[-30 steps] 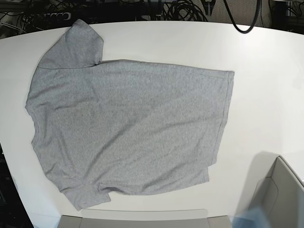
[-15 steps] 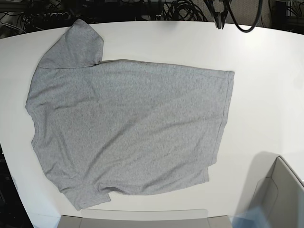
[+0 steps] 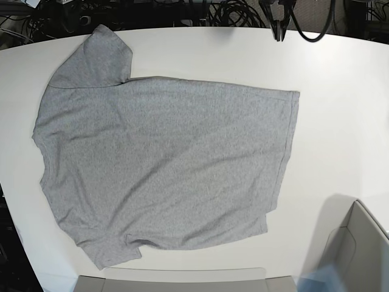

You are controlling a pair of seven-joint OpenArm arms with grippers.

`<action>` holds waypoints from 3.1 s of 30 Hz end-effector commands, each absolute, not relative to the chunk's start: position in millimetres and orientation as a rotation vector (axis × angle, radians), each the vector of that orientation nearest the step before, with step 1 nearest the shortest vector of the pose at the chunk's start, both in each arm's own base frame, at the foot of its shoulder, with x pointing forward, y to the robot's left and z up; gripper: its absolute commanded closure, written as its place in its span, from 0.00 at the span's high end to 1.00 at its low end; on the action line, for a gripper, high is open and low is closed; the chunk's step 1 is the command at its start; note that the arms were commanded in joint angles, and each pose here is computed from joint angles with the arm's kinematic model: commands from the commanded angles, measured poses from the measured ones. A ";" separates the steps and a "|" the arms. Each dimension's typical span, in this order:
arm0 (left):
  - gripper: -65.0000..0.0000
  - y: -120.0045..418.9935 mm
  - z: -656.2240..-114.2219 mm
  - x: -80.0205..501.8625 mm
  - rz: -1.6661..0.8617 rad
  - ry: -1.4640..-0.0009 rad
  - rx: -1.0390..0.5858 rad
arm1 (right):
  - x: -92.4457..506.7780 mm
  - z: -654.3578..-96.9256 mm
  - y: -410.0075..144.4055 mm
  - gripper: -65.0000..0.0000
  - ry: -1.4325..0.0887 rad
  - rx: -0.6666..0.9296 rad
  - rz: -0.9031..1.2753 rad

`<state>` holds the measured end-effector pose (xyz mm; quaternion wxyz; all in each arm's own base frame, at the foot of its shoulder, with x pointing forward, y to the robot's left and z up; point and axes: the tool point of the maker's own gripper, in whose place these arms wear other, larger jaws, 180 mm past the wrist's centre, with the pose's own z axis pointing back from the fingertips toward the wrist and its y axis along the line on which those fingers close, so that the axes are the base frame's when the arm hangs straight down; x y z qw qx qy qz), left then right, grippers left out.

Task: Fold the T-shirt properly
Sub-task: 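Move both grippers down to the shirt's shoulder corners and grasp them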

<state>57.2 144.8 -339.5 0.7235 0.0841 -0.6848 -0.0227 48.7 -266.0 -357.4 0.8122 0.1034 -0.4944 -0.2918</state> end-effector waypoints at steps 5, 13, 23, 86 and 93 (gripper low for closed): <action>0.09 145.2 -333.8 60.9 -0.052 -1.537 0.192 | 62.8 -370.3 -288.9 0.48 -1.012 0.214 -0.663; 0.09 145.3 -333.7 68.8 -0.049 -1.556 0.193 | 99.7 -376.9 -278.3 0.48 -1.014 0.284 -0.635; 0.09 146.8 -336.7 74.2 -0.043 -1.527 0.195 | 121.3 -407.8 -257.4 0.48 -0.926 0.353 -0.676; 0.24 234.3 -441.0 228.6 0.508 -0.601 -0.504 | 94.9 -431.3 -227.9 0.48 -0.830 0.384 -0.702; 0.21 206.5 -447.6 230.1 0.440 -0.561 -0.538 | 97.0 -428.4 -222.7 0.35 -0.845 0.375 -0.612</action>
